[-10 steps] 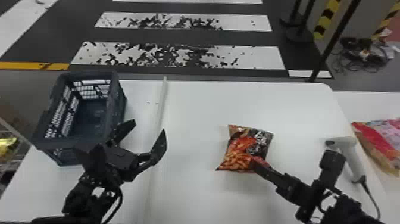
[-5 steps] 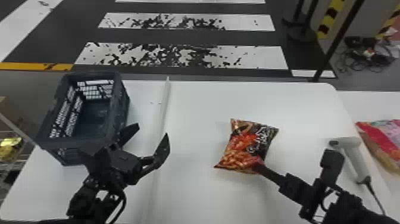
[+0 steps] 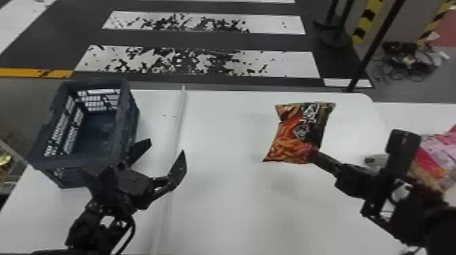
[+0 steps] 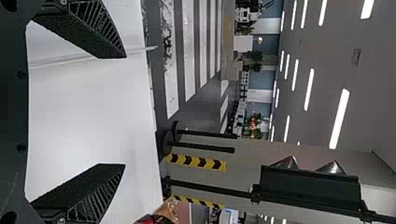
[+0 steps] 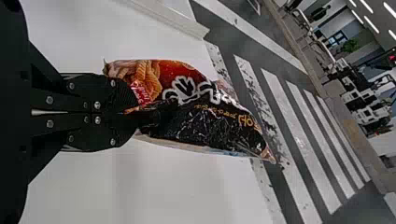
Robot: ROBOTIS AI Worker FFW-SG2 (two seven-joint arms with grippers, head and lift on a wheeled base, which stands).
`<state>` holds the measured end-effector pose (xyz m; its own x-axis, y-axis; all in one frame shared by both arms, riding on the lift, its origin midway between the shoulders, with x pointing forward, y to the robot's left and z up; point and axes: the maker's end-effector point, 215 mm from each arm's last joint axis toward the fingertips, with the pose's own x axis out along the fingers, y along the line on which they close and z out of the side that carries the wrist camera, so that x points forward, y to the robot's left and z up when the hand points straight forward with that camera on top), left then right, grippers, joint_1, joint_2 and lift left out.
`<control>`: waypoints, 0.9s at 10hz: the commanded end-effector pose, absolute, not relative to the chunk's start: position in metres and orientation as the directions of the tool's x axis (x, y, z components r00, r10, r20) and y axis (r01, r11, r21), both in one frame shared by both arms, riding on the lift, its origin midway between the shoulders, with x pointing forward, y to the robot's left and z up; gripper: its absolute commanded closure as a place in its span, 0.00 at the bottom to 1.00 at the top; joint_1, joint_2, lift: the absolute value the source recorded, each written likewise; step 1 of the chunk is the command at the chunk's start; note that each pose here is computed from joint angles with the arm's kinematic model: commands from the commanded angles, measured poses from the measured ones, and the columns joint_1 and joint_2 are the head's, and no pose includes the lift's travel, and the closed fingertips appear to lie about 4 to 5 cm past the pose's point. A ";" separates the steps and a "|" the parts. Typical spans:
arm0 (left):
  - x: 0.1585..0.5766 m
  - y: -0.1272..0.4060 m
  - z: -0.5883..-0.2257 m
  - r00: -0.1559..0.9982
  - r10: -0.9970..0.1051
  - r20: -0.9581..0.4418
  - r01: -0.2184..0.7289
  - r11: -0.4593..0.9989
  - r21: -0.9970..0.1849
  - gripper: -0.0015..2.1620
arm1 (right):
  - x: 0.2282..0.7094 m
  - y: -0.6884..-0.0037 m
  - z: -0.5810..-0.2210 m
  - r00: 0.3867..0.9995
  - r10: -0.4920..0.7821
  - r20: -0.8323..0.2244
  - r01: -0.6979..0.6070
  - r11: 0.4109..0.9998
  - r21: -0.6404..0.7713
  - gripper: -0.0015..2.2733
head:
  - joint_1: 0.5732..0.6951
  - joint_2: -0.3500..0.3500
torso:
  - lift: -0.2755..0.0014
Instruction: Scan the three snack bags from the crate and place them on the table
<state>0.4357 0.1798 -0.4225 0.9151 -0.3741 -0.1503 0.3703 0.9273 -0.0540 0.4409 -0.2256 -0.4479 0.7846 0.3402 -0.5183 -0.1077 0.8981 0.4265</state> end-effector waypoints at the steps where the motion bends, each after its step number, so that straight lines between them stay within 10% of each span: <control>1: 0.437 0.179 -0.421 0.914 -0.377 -0.148 0.374 0.926 -0.051 0.02 | 0.457 -0.240 -0.421 0.822 0.222 -0.524 -0.160 0.974 0.162 0.99 | 1.00 0.42 | 0.77; 5: 0.437 0.180 -0.422 0.914 -0.376 -0.150 0.373 0.926 -0.050 0.02 | 0.477 -0.241 -0.390 0.925 -0.077 -0.373 -0.152 0.824 -0.546 0.99 | 1.00 0.38 | 0.77; 9: 0.435 0.181 -0.427 0.913 -0.376 -0.160 0.373 0.926 -0.053 0.02 | 0.460 -0.231 -0.427 0.960 -0.215 -0.180 -0.126 0.242 -0.962 0.99 | 1.00 0.40 | 0.77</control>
<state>0.4356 0.1806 -0.4263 0.9129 -0.3764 -0.1582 0.3729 0.9264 -0.0524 0.4654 -0.2298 -0.4158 0.9619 -0.1984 -0.1879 -0.1104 0.3469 -0.9314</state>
